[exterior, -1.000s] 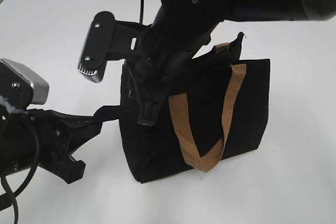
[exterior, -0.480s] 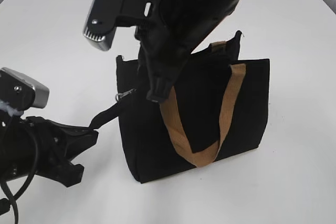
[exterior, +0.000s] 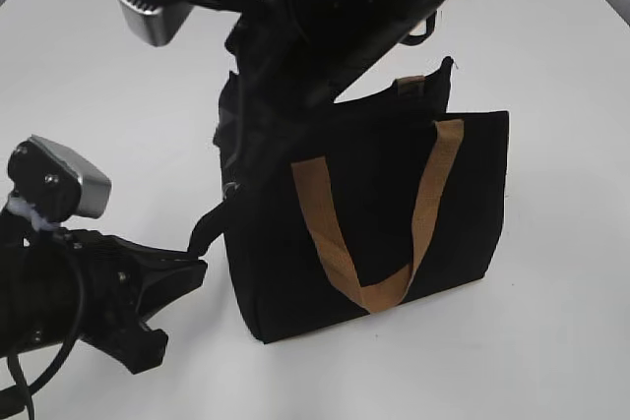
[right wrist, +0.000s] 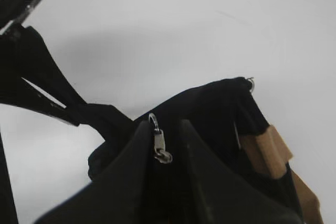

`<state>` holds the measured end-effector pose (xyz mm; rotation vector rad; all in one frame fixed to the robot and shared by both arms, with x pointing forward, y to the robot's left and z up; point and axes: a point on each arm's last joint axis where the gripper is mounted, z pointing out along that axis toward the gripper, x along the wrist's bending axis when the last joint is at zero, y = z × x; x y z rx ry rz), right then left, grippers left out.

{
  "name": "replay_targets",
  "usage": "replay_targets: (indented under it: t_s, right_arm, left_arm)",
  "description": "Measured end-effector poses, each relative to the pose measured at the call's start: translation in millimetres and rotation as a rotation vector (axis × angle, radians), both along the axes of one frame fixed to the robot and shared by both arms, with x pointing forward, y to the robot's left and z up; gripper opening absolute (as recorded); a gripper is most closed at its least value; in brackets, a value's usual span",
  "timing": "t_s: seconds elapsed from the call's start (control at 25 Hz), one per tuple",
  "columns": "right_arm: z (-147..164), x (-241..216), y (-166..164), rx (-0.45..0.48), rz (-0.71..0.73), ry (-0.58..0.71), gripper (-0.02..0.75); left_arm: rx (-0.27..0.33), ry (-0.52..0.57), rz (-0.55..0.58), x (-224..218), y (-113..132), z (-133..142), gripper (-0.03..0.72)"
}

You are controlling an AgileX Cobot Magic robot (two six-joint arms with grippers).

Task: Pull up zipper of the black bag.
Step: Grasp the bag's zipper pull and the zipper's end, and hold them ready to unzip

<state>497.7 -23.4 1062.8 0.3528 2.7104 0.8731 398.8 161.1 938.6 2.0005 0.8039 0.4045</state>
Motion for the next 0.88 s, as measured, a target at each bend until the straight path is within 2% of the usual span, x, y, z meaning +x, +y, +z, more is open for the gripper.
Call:
replay_targets:
  t_s: [0.2,0.32,0.52,0.76,0.88]
  right_arm:
    - [-5.9,3.4,7.6,-0.049,0.034,0.075,0.229]
    - [2.1,10.7,17.5,-0.077,0.057,0.118,0.265]
    - [13.6,22.3,32.4,-0.118,0.072,0.196,0.276]
    - [0.9,36.6,48.2,-0.173,0.073,0.277,0.278]
    - [-6.0,46.5,58.0,-0.166,0.056,0.283,0.305]
  left_arm:
    - [0.014,-0.009,-0.022,-0.6,-0.6,-0.7,0.025]
    - [0.054,-0.032,-0.045,-0.8,0.2,-1.9,0.025]
    - [0.118,-0.045,-0.068,-1.4,2.3,-4.8,0.025]
    - [0.163,-0.063,-0.093,0.0,2.1,-4.5,0.025]
    - [0.231,-0.093,-0.128,7.0,-1.4,1.3,0.025]
